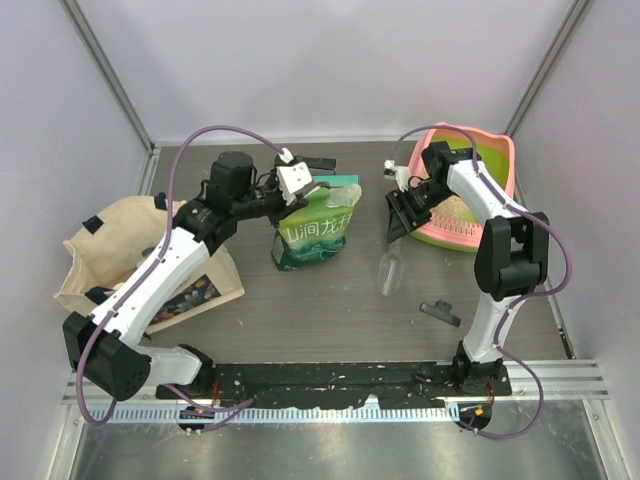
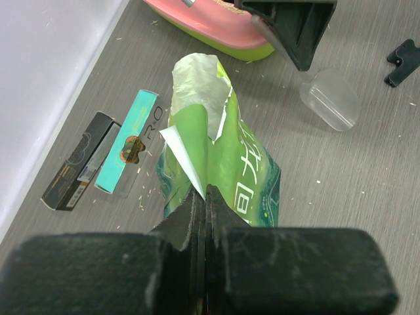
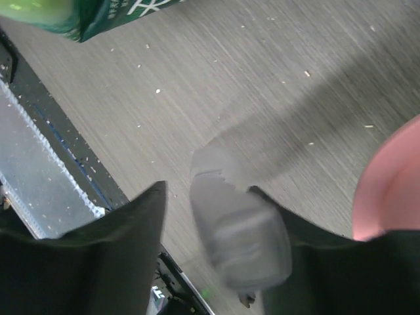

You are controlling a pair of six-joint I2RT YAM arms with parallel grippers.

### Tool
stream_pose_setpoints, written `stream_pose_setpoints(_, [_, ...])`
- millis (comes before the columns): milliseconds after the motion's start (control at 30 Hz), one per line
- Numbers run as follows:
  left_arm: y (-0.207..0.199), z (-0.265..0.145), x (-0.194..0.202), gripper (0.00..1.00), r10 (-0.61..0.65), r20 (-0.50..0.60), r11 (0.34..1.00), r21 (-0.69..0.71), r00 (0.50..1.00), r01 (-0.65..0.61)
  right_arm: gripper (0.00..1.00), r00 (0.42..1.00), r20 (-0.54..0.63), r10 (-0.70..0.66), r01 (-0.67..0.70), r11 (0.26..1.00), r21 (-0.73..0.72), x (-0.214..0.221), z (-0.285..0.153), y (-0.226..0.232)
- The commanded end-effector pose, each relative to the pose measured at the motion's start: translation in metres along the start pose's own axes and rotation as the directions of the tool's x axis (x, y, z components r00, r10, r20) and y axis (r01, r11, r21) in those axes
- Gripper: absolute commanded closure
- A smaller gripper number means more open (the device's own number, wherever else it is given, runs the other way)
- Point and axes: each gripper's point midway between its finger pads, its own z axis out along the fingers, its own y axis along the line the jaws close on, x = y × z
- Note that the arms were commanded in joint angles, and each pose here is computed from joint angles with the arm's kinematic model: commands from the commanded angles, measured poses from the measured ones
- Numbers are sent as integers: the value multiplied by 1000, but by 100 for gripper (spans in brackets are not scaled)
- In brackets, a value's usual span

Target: Fill the litter box with clean litter

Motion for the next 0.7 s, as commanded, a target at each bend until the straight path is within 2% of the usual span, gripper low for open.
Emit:
stream_pose_setpoints(0, [2,-13,-21,100,7,59,1000,-26,998,-5,37,999,38,-19,16,996,92,-18,-11,-7])
stream_pose_setpoints(33, [2,-12,-22,100,4,63,1000,-26,998,-2,34,999,44,-11,7,995,97,-17,-13,-7])
stream_pose_setpoints(67, [3,-12,-23,100,4,66,1000,-24,998,-3,26,998,60,-16,9,994,105,-21,-15,-6])
stream_pose_setpoints(200, [4,-9,-31,100,-4,90,1000,-20,996,5,22,984,175,-29,9,994,110,-45,-35,14])
stream_pose_setpoints(333, [4,-5,-35,100,-25,104,1000,-1,994,25,21,958,273,-85,40,985,166,-81,-46,30])
stream_pose_setpoints(500, [5,-3,-36,100,-37,108,999,4,993,37,20,918,389,-79,31,991,128,-128,-56,61])
stream_pose_setpoints(667, [6,-3,-39,100,-36,115,999,-2,993,36,20,922,380,-80,49,995,90,-143,-37,78])
